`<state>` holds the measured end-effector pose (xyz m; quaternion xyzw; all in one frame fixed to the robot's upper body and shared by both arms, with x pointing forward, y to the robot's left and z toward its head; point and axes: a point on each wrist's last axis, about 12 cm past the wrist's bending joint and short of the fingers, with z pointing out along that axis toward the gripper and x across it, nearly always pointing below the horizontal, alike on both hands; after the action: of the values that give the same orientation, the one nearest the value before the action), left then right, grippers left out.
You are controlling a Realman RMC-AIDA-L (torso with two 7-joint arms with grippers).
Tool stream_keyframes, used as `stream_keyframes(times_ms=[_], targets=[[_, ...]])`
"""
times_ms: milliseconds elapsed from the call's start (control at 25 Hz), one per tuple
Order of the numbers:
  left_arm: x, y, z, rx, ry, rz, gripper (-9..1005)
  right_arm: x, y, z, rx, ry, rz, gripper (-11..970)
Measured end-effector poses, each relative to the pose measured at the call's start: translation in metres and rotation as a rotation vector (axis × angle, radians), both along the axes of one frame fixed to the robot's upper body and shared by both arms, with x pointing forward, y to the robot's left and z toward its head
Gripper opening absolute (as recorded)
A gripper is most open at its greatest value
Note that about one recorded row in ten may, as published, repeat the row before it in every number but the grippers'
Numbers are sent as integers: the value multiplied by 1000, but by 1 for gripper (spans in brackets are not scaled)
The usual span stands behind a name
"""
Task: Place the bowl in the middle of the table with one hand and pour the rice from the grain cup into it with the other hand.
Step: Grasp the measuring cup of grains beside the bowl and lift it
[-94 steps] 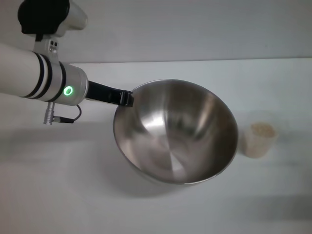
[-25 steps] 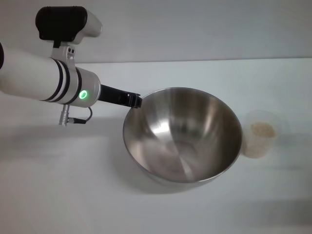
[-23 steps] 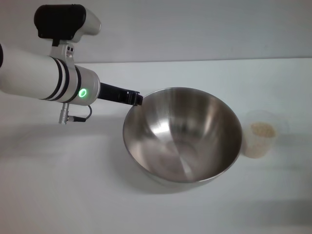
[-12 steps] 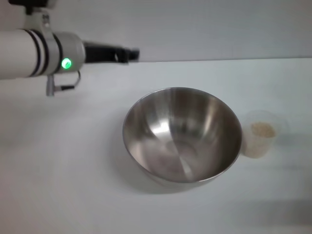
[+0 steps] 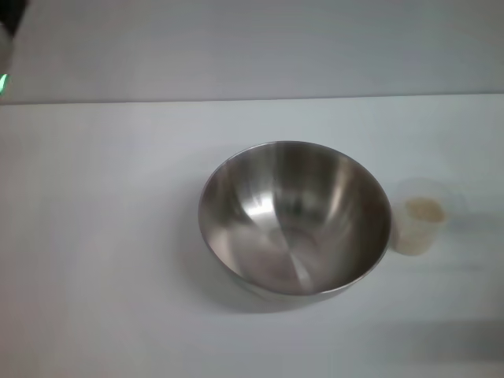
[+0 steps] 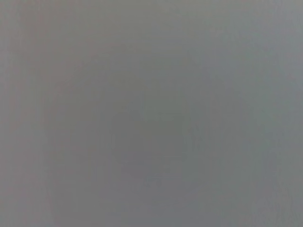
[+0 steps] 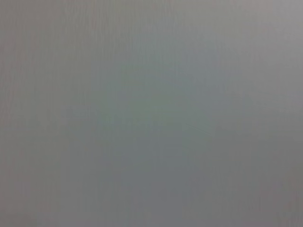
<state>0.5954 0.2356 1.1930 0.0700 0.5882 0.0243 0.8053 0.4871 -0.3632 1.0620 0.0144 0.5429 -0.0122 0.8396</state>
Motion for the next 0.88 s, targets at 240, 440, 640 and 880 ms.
stream_keyframes(times_ms=[240,440,640,880], targets=[[-38,12,-34,-126,-220,-91,504,-14,-3,-2,1,-22,-16,608],[-64,29,-66,-288,-205,-243,504,-34,-2,-7,17,-40,-17,608],[-89,48,-96,-287,-141,-211,504,-54,7,-16,35,-20,9,608],[-101,64,-116,-258,-67,-145,504,-80,16,-28,42,14,6,608]])
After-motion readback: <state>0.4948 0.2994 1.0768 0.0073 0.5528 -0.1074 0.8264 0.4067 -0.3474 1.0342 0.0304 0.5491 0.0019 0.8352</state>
